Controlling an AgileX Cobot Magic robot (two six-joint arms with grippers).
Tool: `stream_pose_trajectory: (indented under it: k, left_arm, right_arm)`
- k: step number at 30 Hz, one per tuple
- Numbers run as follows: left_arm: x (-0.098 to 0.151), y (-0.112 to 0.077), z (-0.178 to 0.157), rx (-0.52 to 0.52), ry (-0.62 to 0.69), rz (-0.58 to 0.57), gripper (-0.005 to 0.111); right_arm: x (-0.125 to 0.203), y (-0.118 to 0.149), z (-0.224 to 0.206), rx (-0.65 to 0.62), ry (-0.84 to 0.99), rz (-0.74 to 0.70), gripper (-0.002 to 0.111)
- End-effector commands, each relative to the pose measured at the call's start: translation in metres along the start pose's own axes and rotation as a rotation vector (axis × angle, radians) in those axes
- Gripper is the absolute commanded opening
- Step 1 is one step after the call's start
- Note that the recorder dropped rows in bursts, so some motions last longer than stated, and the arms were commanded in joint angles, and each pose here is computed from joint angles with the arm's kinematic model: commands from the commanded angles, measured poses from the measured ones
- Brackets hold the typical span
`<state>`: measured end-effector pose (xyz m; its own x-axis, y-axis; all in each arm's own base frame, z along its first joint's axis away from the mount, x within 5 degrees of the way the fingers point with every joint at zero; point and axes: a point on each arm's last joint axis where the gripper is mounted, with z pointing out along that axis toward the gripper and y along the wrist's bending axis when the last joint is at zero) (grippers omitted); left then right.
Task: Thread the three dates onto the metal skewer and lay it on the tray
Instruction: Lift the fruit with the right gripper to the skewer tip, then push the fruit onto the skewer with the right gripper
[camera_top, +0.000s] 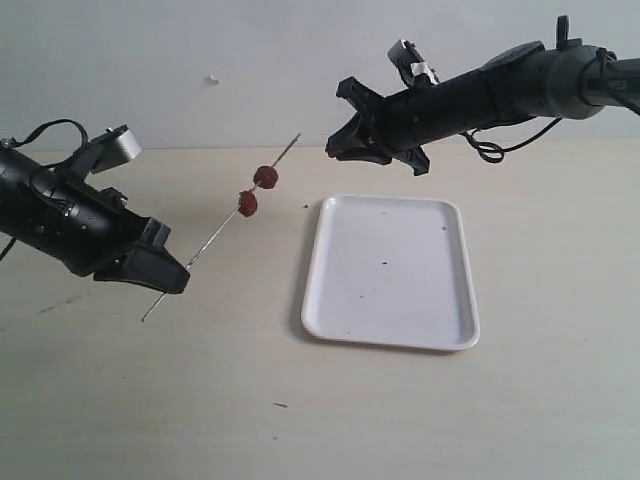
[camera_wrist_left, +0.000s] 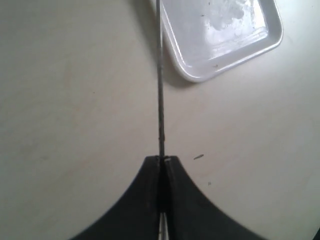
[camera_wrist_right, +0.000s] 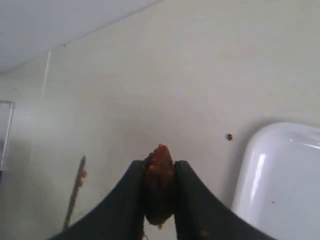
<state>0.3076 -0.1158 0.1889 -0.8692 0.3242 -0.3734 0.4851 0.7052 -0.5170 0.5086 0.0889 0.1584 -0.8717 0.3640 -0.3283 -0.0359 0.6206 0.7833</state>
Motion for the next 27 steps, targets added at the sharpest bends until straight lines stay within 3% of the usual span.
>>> stream_pose_trajectory:
  k: [1, 11, 27]
  left_arm:
    - [-0.002, -0.014, 0.008, 0.009, -0.007, 0.024, 0.0]
    - [-0.003, -0.002, 0.024, -0.016, -0.012, -0.02, 0.0]
    - [-0.004, -0.004, 0.024, 0.008, -0.024, 0.006, 0.0]
  right_arm:
    - [-0.004, 0.008, -0.003, -0.076, -0.041, 0.067, 0.018]
    - [-0.005, 0.014, -0.002, -0.128, -0.063, 0.12, 0.018]
    - [-0.009, 0.011, -0.002, -0.1, -0.103, 0.115, 0.018]
